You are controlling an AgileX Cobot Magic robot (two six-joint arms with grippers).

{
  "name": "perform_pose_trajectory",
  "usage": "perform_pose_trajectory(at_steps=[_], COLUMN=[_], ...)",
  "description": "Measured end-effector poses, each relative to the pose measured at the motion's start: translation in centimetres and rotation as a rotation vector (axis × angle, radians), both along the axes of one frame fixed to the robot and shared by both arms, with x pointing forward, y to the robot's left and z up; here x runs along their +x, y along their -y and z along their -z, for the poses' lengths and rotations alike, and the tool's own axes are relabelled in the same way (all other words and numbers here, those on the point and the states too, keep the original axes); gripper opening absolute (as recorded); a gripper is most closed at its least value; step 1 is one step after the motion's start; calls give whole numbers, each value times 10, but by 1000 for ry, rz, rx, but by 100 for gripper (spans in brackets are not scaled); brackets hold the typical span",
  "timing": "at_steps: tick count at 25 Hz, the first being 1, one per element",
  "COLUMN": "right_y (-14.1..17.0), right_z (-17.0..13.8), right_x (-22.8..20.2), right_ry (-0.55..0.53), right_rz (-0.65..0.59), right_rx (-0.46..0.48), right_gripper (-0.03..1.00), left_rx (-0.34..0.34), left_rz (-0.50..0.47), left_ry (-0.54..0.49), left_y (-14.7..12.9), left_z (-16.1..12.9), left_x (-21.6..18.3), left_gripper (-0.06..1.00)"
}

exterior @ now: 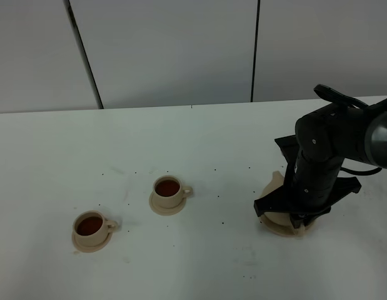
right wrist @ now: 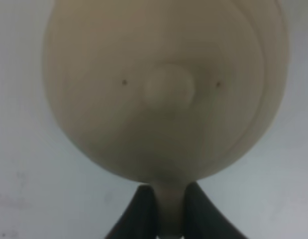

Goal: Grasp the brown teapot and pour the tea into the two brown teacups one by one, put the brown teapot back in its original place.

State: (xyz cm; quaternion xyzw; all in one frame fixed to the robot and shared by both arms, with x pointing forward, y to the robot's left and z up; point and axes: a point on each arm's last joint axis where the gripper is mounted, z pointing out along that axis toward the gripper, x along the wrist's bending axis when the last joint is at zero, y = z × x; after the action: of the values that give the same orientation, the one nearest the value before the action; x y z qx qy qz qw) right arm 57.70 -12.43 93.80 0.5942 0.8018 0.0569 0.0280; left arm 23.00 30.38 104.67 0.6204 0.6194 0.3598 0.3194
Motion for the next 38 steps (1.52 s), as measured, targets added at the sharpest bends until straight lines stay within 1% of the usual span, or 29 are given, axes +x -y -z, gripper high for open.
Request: perform_pose_trajectory(at_steps=[7, 16, 22, 25, 31, 38], right_y=[0, 0, 1, 2, 6, 18], right_z=[0, 0, 0, -6, -33, -61], right_x=[0, -1, -4, -5, -14, -24], right_ry=[1, -17, -40, -36, -18, 3], right_rz=[0, 4, 6, 6, 8, 50], right_rx=[0, -3, -11, -9, -2, -51], right_gripper=[30, 43, 56, 58, 58, 58], left_rx=[0, 0, 0, 0, 0, 0], left_rz=[0, 0, 0, 0, 0, 0], left_ry=[0, 0, 0, 0, 0, 0], left_y=[0, 0, 0, 0, 0, 0], left_z=[0, 0, 0, 0, 0, 0], left_x=[0, 0, 0, 0, 0, 0], left_gripper=[24, 24, 24, 24, 24, 24])
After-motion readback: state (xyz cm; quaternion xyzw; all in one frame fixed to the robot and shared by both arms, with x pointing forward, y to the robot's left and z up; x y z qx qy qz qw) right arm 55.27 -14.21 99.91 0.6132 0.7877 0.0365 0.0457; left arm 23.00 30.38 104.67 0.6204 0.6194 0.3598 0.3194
